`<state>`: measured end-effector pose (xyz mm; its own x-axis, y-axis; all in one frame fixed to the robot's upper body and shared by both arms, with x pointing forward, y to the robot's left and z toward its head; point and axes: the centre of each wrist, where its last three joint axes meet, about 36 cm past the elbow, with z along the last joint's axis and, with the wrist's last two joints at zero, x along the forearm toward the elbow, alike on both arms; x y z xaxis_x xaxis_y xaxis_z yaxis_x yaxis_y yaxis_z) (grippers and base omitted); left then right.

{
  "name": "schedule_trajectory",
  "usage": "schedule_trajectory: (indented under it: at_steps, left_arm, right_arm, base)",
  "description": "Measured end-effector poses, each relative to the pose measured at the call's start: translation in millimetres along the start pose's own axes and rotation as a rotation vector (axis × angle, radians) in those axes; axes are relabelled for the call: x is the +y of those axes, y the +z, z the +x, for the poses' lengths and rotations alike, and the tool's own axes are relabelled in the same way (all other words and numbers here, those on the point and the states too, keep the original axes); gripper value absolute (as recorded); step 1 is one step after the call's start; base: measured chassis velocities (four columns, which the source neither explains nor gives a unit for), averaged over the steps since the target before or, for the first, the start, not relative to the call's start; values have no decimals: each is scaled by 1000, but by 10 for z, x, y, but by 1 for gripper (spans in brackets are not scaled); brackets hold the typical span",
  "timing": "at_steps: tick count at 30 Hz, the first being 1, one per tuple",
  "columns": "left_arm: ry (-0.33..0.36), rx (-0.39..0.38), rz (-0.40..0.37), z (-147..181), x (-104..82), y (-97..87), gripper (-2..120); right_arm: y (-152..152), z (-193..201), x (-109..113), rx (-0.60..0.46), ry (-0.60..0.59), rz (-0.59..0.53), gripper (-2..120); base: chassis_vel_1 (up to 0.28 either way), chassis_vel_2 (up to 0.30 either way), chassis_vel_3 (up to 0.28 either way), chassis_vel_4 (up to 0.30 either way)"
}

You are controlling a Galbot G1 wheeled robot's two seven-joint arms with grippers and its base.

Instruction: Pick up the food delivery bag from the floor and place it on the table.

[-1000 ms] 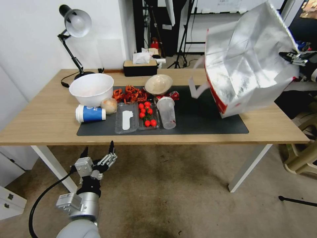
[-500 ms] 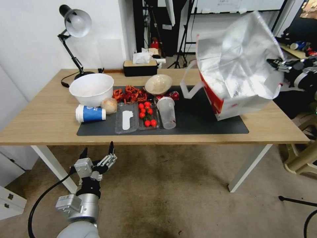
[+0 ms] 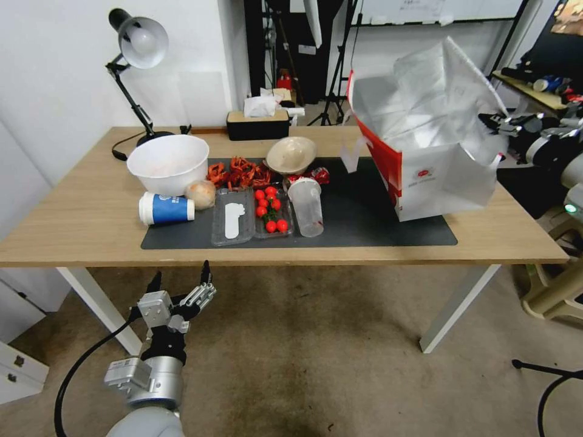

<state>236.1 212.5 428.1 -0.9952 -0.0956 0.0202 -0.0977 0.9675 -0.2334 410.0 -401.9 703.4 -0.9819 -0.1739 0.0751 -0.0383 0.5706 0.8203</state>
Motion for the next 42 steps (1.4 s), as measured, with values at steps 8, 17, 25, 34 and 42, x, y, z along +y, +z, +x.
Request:
schedule_trajectory:
  at_steps: [8, 17, 25, 34, 42]
  left_arm:
    - [-1, 0, -3, -3, 1, 6, 100]
    - [-4, -1, -4, -14, 6, 15, 100]
    - [-6, -2, -8, -17, 1, 19, 100]
    - [-8, -2, -22, 6, -2, 21, 100]
    - [-8, -5, -24, 19, -17, 21, 100]
  right_arm:
    - [-27, 39, 106, -7, -26, -6, 0]
    - [-71, 9, 107, -17, -3, -32, 0]
    - [-11, -5, 12, 15, 90, -37, 0]
    - [120, -62, -119, 50, 151, -45, 0]
    - [132, -93, -169, 53, 192, -11, 4]
  base:
    - [0, 0, 0, 0]
    - [0, 0, 0, 0]
    - [0, 0, 0, 0]
    - [0, 0, 0, 0]
    - [0, 0, 0, 0]
